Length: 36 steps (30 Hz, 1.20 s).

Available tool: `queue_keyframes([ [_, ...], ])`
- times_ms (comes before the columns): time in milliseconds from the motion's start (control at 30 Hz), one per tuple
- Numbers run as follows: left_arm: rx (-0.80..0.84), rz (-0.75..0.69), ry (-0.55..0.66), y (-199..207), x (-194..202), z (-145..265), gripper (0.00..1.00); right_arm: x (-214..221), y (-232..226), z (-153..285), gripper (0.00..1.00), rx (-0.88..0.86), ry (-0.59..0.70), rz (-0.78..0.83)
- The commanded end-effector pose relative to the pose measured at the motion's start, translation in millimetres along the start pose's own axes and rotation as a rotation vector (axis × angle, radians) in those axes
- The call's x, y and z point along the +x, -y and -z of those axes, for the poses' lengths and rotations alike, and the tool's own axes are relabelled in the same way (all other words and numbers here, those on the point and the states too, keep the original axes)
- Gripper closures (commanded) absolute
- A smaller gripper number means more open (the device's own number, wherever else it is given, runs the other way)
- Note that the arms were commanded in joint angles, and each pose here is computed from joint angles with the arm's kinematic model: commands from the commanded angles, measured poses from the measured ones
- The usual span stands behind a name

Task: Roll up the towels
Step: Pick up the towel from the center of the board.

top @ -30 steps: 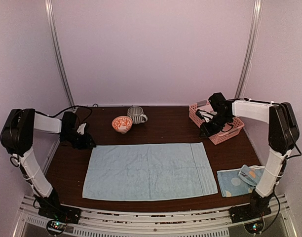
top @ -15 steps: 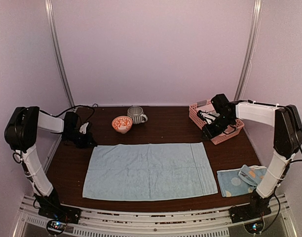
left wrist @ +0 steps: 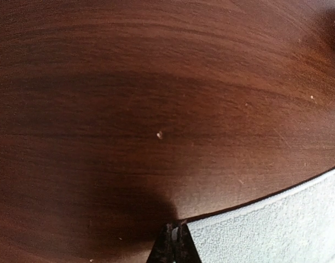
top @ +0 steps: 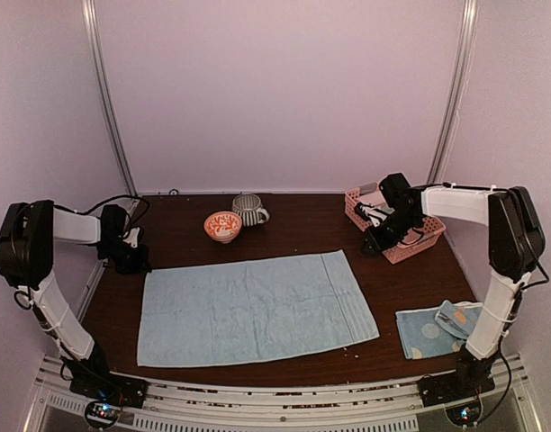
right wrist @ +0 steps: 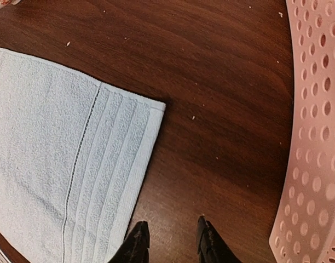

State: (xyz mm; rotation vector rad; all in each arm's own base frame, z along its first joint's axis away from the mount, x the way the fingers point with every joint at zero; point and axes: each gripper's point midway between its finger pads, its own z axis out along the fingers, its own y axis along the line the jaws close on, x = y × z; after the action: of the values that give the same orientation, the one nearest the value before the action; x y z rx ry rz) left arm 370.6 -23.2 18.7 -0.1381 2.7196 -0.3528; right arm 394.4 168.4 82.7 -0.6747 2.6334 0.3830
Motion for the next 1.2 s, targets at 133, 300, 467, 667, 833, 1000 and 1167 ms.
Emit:
queue_keyframes([
  [133, -0.009, -0.019, 0.011, -1, -2, 5, 1.00, -46, -11, -32, 0.70, -0.044, 0.037, 0.007],
  [300, -0.008, -0.019, 0.011, -1, -2, 5, 1.00, -58, -10, -51, 0.64, -0.064, 0.027, -0.011],
  [467, -0.011, -0.023, 0.017, -1, -4, 6, 1.00, -63, -13, -63, 0.63, -0.089, 0.003, -0.018],
  [667, -0.006, -0.025, 0.019, 0, -5, 7, 1.00, -54, -6, -78, 0.61, -0.059, -0.060, -0.028],
  [833, -0.004, -0.026, 0.019, 0, -6, 6, 1.00, -42, -8, -93, 0.63, -0.085, -0.111, -0.036],
  [1000, -0.011, -0.029, 0.017, -1, -5, 7, 1.00, -34, -13, -96, 0.66, -0.109, -0.135, -0.038],
  [1167, -0.019, -0.029, 0.016, -2, -6, 6, 1.00, -23, -17, -102, 0.71, -0.138, -0.177, -0.015],
])
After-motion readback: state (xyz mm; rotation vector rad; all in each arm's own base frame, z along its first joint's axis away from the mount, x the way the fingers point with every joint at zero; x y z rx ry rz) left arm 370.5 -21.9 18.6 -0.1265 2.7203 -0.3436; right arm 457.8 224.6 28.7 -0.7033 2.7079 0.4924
